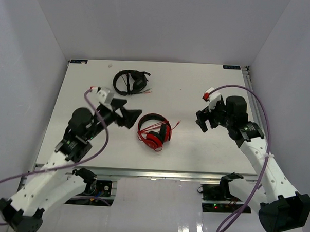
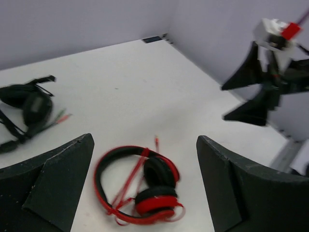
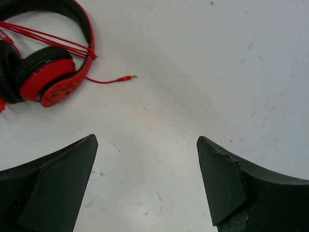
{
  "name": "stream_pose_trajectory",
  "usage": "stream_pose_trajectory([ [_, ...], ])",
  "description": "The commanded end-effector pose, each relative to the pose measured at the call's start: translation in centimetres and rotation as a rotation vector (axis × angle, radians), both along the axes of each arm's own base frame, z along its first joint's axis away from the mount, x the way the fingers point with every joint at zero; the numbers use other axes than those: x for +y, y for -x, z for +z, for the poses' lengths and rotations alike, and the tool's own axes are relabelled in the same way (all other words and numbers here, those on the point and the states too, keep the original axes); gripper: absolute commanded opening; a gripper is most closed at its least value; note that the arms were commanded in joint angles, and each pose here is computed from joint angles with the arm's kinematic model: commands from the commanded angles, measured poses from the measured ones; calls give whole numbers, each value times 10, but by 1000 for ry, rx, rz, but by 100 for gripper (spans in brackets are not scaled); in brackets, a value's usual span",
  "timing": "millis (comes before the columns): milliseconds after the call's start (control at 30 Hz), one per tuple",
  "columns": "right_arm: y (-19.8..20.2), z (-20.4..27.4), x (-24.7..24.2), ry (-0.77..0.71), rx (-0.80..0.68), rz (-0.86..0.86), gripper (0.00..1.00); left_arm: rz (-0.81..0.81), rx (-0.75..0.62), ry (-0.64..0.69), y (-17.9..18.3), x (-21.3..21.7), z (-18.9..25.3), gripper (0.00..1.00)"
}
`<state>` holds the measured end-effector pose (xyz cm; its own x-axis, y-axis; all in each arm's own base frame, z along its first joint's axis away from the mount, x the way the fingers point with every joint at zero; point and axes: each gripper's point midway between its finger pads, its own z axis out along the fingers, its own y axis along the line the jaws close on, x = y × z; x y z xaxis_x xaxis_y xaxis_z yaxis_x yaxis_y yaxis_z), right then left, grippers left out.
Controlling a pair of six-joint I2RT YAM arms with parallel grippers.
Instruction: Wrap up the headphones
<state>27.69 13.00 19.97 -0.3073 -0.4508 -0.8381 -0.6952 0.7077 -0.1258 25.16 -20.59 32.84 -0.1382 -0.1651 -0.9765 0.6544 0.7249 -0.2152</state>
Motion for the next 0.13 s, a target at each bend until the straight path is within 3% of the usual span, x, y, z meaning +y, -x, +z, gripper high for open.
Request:
stream_pose_trajectory([
  [0, -15, 17, -39, -31, -112, -303, 90, -44, 188, 152, 63, 21, -47, 98],
  [100, -11, 16, -47, -31, -123, -341, 90, 26, 157, 183, 76, 43, -45, 98],
])
